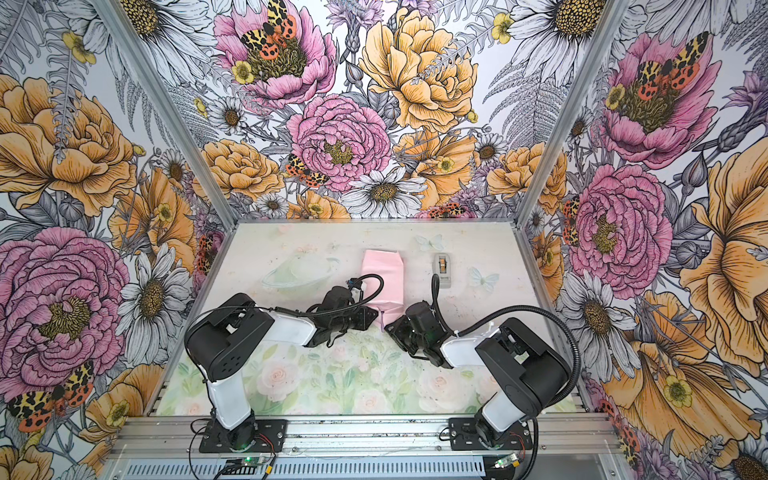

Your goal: Wrap the gift box in paper

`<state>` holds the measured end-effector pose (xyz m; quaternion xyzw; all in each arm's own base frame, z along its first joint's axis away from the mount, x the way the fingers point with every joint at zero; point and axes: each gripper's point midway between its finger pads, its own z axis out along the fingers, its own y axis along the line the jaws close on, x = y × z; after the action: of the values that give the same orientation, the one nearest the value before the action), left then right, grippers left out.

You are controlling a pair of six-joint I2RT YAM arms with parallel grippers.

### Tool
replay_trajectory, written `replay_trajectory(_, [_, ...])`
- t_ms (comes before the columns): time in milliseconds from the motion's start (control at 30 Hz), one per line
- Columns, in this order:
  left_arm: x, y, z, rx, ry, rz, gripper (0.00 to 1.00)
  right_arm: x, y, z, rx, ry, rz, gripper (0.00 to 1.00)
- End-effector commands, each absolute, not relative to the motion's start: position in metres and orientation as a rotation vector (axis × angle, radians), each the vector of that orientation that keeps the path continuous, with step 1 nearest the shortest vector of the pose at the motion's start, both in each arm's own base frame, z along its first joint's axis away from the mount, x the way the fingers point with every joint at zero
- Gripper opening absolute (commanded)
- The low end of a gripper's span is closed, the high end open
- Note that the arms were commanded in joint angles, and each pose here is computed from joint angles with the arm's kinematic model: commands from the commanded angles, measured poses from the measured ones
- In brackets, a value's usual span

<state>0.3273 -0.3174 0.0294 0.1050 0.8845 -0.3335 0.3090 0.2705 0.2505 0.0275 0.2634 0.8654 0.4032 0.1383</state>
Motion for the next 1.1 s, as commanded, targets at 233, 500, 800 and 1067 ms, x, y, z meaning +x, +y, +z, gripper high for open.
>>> replay_trajectory(233, [0.333,-0.323,0.03,0.27,2.321,-0.922,0.23,0.285,0.257,0.027,0.812,2.445,1.179,0.33])
replay_trajectory(500, [0.333,-0.324,0.029,0.273,2.322,-0.925,0.23,0.29,0.261,0.032,0.803,2.425,1.193,0.3])
replay_trajectory(800, [0.333,-0.323,0.029,0.272,2.322,-0.927,0.23,0.296,0.266,0.033,0.798,2.413,1.203,0.29])
replay_trajectory(1067, [0.334,-0.323,0.029,0.272,2.319,-0.93,0.23,0.299,0.268,0.033,0.8,2.406,1.197,0.29])
